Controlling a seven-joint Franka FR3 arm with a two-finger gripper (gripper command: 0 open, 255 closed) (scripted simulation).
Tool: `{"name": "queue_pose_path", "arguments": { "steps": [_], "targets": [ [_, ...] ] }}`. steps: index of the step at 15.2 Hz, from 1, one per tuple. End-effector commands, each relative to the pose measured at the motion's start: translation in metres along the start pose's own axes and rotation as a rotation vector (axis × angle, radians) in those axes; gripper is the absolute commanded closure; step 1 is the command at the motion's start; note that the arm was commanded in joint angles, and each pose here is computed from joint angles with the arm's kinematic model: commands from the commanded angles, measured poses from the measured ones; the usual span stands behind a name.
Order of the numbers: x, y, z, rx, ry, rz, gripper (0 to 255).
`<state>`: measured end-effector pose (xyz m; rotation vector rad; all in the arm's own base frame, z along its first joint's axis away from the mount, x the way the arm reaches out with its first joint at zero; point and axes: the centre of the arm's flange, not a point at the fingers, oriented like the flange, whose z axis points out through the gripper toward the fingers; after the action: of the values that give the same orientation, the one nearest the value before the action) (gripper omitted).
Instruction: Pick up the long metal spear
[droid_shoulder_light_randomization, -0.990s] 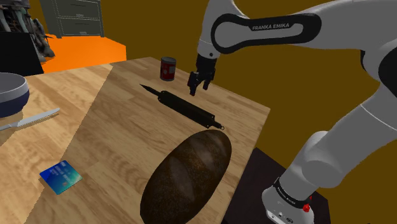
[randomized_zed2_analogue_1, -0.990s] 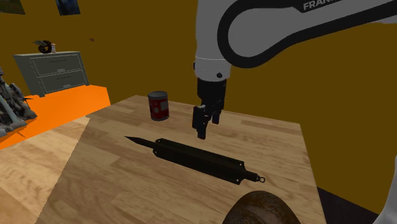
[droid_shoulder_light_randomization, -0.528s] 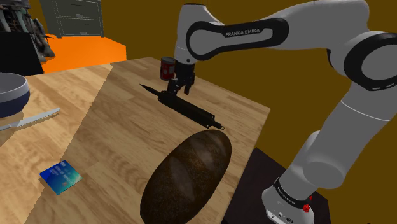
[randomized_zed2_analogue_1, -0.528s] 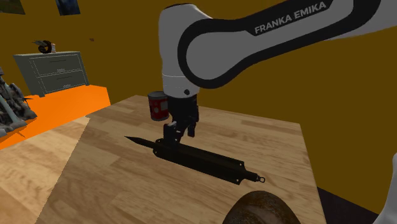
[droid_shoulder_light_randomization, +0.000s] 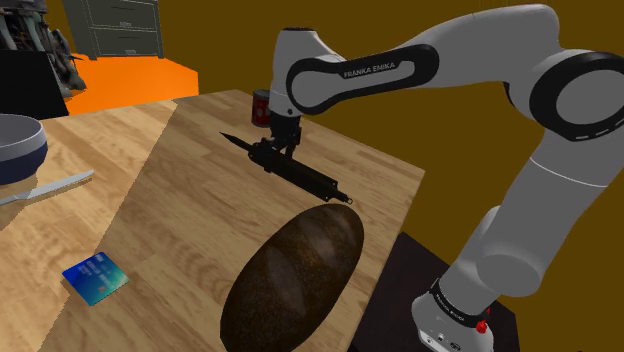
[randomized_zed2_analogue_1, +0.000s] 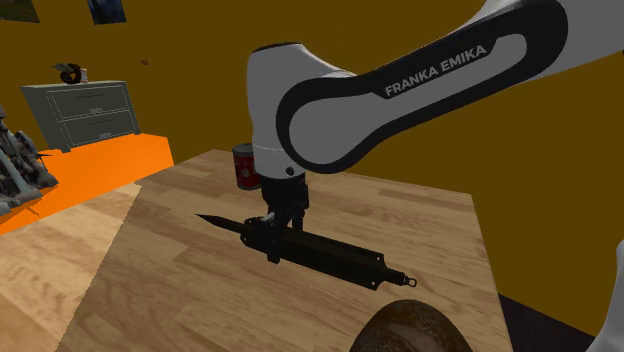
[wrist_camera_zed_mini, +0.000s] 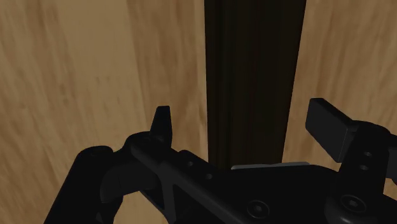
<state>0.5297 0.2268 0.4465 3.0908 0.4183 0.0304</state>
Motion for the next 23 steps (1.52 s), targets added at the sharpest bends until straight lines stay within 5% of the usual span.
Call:
{"name": "queue_pose_path", "arguments": {
  "steps": [1,2,11,23],
  "targets": [
    [0.0,0.0,0.004,0.0,0.0,0.0,0],
    [0.0,0.0,0.003,0.0,0.0,0.0,255],
    [0.0,0.0,0.004,0.0,0.0,0.0,255],
    [0.001,0.002,-0.059,0.0,0.0,0.0,255]
  ]
}}
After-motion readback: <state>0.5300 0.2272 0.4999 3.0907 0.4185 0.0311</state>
